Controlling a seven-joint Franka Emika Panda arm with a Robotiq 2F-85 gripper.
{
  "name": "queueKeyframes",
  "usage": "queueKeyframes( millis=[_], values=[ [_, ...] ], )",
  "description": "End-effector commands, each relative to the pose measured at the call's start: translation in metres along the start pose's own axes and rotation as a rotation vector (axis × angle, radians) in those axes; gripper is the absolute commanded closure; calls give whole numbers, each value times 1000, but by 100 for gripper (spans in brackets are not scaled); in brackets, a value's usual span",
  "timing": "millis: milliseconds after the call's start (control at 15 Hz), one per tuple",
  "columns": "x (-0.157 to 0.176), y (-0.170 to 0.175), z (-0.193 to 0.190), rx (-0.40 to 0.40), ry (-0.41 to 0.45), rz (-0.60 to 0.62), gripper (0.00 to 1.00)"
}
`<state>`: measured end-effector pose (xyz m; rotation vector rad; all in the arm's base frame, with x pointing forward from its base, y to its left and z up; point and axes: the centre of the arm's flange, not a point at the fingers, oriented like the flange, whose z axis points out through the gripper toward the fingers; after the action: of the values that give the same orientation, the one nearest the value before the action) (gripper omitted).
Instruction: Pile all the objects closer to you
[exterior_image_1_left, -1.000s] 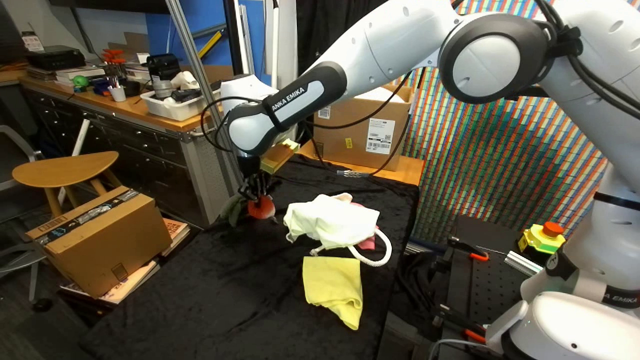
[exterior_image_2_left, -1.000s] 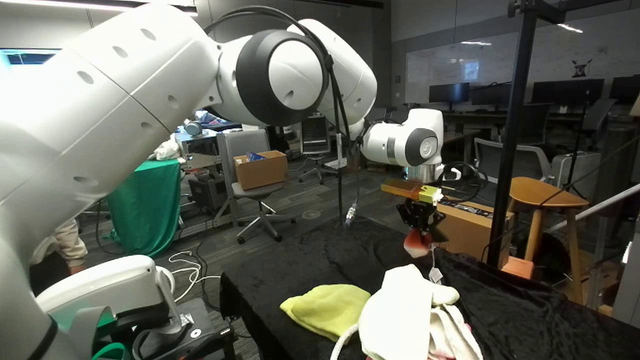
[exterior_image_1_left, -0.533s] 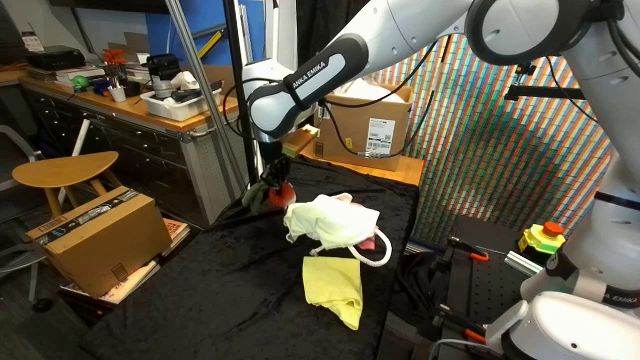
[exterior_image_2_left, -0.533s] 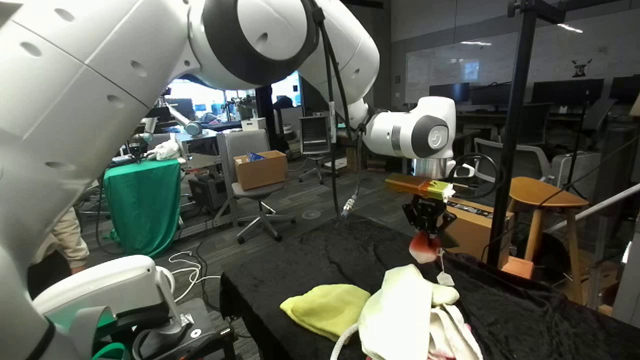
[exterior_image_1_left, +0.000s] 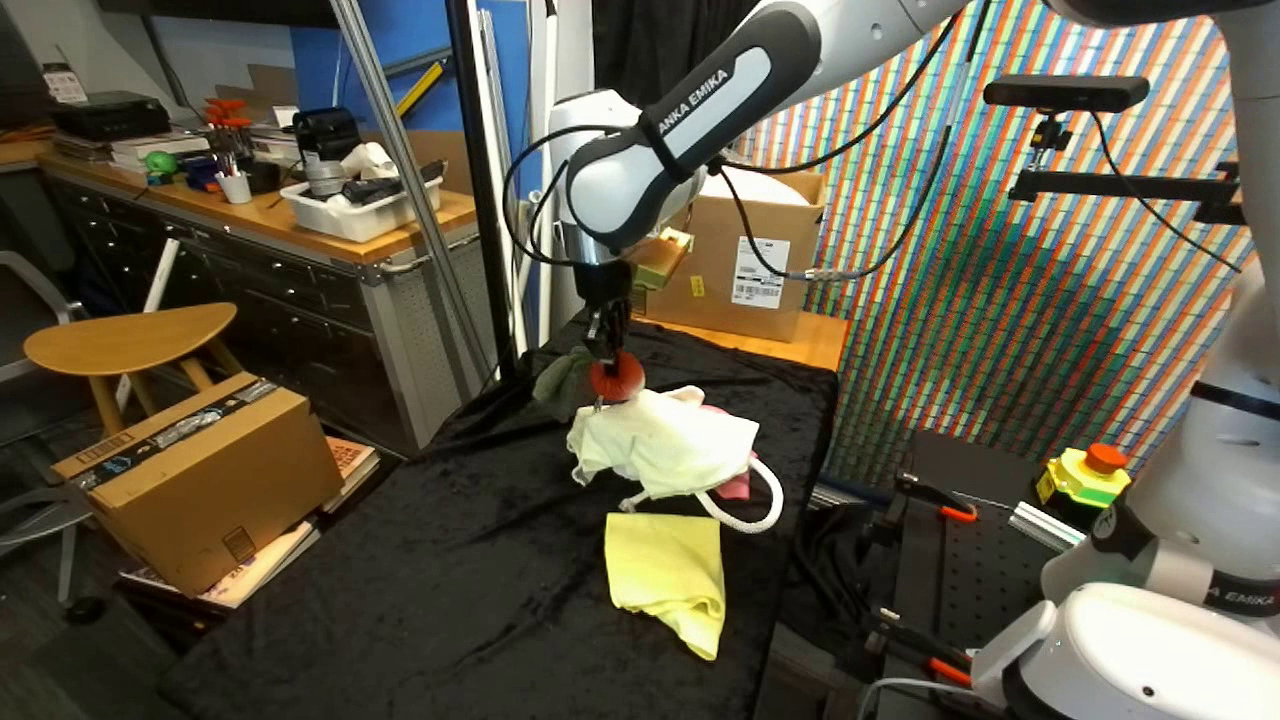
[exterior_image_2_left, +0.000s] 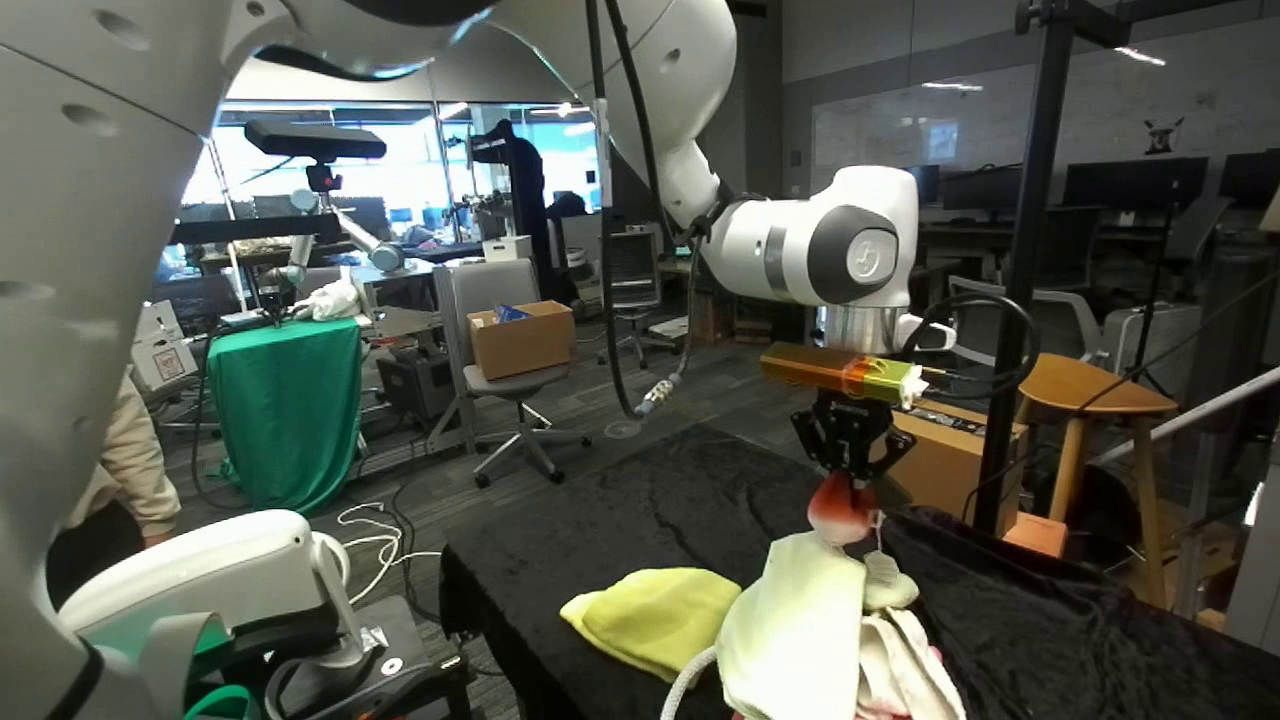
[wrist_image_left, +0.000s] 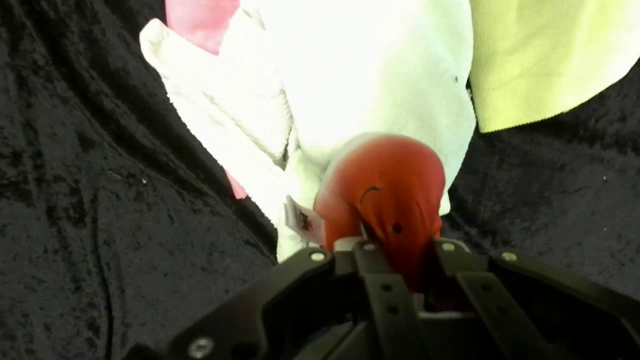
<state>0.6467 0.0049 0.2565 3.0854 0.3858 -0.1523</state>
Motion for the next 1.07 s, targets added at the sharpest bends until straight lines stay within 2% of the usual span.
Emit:
queueKeyframes(
  millis=[0,333,600,1000],
  values=[
    [-54,-8,-19,34,27,-95,90],
    [-75,-27,-22,69,20,-180,90],
    [-56,-33,-1,45,21,-139,90],
    [-31,-23,40,26,20,-47,90]
  ],
)
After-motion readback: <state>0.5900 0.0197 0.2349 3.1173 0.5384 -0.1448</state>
